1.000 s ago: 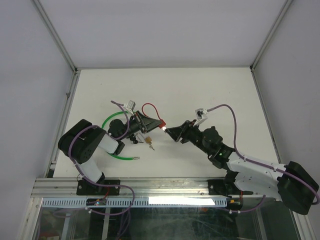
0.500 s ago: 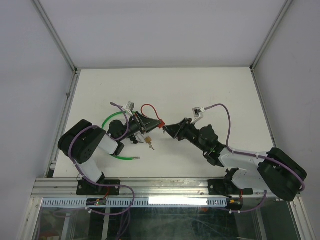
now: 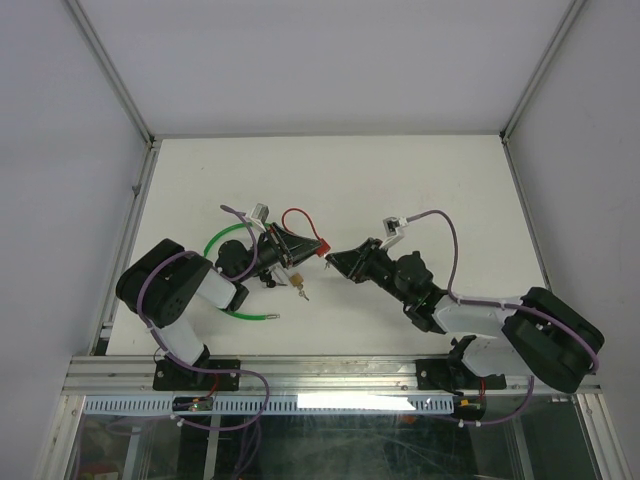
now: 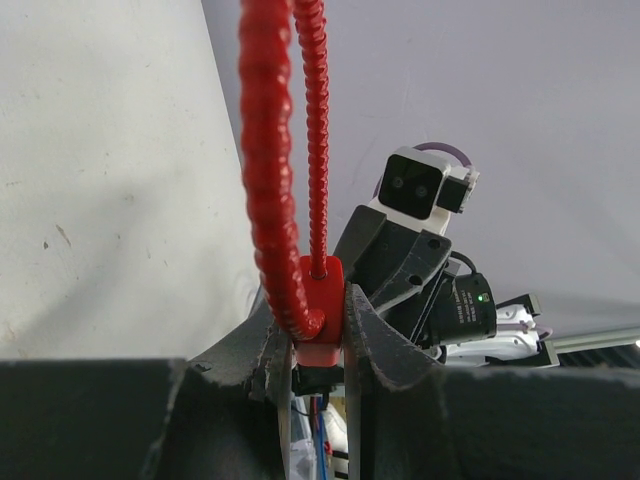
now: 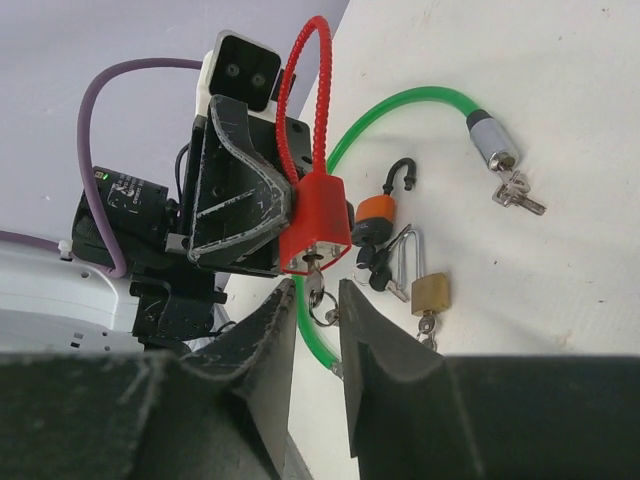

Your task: Unlock with the key

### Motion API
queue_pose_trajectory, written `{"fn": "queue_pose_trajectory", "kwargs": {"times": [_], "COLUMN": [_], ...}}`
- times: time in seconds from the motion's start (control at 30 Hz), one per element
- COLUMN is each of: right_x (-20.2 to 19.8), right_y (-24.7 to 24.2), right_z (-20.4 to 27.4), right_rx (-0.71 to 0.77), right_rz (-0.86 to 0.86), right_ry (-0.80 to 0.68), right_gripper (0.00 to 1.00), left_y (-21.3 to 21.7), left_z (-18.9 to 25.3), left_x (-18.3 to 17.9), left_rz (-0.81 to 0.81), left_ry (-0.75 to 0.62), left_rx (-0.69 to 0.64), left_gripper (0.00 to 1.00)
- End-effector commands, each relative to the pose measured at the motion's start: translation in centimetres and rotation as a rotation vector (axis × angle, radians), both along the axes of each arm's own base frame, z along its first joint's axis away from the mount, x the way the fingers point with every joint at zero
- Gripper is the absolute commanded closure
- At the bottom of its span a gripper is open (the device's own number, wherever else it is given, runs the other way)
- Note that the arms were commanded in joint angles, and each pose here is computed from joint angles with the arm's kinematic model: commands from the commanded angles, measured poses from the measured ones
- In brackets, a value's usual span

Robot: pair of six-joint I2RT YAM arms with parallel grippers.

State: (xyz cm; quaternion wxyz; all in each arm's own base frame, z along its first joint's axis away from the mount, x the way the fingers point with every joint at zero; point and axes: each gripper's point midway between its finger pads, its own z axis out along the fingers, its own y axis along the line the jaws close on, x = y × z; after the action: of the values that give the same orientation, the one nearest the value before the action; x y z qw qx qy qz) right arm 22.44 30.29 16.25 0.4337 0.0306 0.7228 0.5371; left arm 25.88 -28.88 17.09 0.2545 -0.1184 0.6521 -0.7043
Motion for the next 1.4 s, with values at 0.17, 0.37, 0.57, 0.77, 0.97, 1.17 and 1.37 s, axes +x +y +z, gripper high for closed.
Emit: {"fn": "queue_pose_trajectory", "kwargs": {"times": [0.17, 0.37, 0.57, 0.77, 0.97, 1.17, 1.37], "right_x": [0.2, 0.1, 0.3, 1.2, 2.2, 3.1, 3.2], "right_y": [0.4, 0.5, 0.2, 0.0, -0.4, -1.0, 0.2], "right_z": [2.3, 2.6, 4.2, 6.3, 8.1, 7.5, 7.3], "right_rx": [0.102, 0.125, 0.200, 0.252, 0.261, 0.193, 0.111], "right_rz": [0.007, 0.013, 0.008, 0.026, 0.092, 0.168, 0.251], "right_ry": [-0.044, -0.039, -0.050, -0.088, -0.144, -0.138, -0.180], "right_gripper": [0.85, 0.99, 1.00, 1.00, 1.00, 1.00, 1.00], "left_y": [1.0, 1.1, 0.6, -0.7, -1.5, -1.4, -1.9], "left_z": [6.2, 6.5, 7.1, 8.1, 7.9, 8.5, 8.6], "left_x": [-0.7, -0.9, -1.8, -4.0, -5.6, -6.8, -7.0], "left_rz": [0.023, 0.020, -0.005, -0.074, -0.131, -0.175, -0.219], "left_ry": [-0.219, -0.231, -0.267, -0.294, -0.279, -0.301, -0.294], "left_rx": [-0.156, -0.166, -0.179, -0.201, -0.204, -0.210, -0.213], "left_gripper": [1.00, 1.00, 1.00, 1.00, 1.00, 1.00, 1.00]}}
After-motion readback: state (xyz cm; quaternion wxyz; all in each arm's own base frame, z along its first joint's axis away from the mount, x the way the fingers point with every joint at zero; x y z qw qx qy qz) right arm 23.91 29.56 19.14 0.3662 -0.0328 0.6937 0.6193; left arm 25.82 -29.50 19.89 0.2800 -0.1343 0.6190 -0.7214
